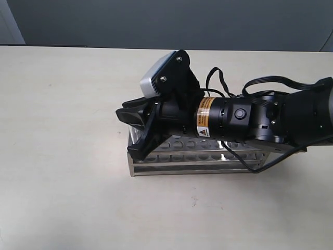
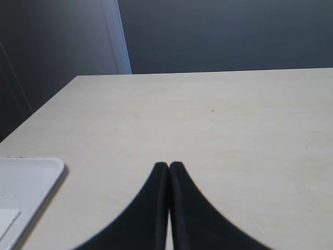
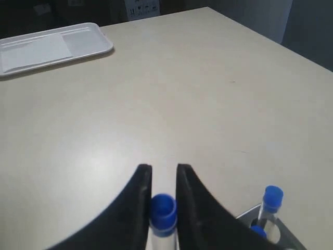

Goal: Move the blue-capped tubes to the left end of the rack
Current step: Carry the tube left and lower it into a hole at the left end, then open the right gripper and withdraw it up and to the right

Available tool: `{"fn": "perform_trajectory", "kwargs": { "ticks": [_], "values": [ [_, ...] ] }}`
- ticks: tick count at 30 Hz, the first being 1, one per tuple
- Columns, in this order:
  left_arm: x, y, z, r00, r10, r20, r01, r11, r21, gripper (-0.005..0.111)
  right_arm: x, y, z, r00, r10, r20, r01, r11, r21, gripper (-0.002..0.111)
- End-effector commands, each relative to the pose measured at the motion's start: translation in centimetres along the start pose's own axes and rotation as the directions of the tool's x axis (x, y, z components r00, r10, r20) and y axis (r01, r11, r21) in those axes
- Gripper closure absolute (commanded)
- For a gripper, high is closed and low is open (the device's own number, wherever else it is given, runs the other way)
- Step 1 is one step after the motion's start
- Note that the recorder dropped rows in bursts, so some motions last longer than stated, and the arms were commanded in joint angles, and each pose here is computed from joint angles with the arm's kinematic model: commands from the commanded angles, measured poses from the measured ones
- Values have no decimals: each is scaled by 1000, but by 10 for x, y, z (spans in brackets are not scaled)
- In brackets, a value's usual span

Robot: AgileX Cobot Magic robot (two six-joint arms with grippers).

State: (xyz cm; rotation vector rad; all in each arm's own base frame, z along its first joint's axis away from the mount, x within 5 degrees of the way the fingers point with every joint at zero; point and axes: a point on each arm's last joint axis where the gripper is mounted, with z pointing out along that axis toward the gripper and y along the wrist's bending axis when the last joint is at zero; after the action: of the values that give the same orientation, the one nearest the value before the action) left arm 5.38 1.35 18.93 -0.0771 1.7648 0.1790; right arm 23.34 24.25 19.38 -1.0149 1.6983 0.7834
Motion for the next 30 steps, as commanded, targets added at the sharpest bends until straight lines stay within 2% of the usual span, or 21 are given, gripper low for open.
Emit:
{"fn": "perform_trajectory", "kwargs": {
  "ticks": [1, 4, 7, 19, 23, 26, 30],
  "values": [
    [0, 0, 0, 1000, -7, 6, 7, 1000, -2, 106, -1, 1, 1, 1000, -2, 0, 2, 1000, -8, 101],
    [0, 0, 0, 1000, -7, 6, 7, 1000, -2, 106, -1, 1, 1, 1000, 2, -1, -2, 1000, -10, 87],
    [0, 0, 0, 1000, -7, 6, 7, 1000, -2, 106, -1, 1, 1, 1000, 3, -1, -3, 1000, -9, 80],
    [0, 0, 0, 1000, -7, 6, 7, 1000, -2, 106, -1, 1, 0, 1000, 2, 3, -2, 1000, -10, 79],
    [0, 0, 0, 1000, -7, 6, 7, 1000, -2, 106, -14, 3, -8, 999, -1, 43, 1, 1000, -3, 79],
    [0, 0, 0, 1000, -7, 6, 7, 1000, -2, 106, -28, -2, -21, 999, 16, 36, -20, 996, 91, 79],
    [0, 0, 0, 1000, -7, 6, 7, 1000, -2, 106, -35, -11, -47, 995, 43, -90, -17, 961, 274, 79]
  ]
}}
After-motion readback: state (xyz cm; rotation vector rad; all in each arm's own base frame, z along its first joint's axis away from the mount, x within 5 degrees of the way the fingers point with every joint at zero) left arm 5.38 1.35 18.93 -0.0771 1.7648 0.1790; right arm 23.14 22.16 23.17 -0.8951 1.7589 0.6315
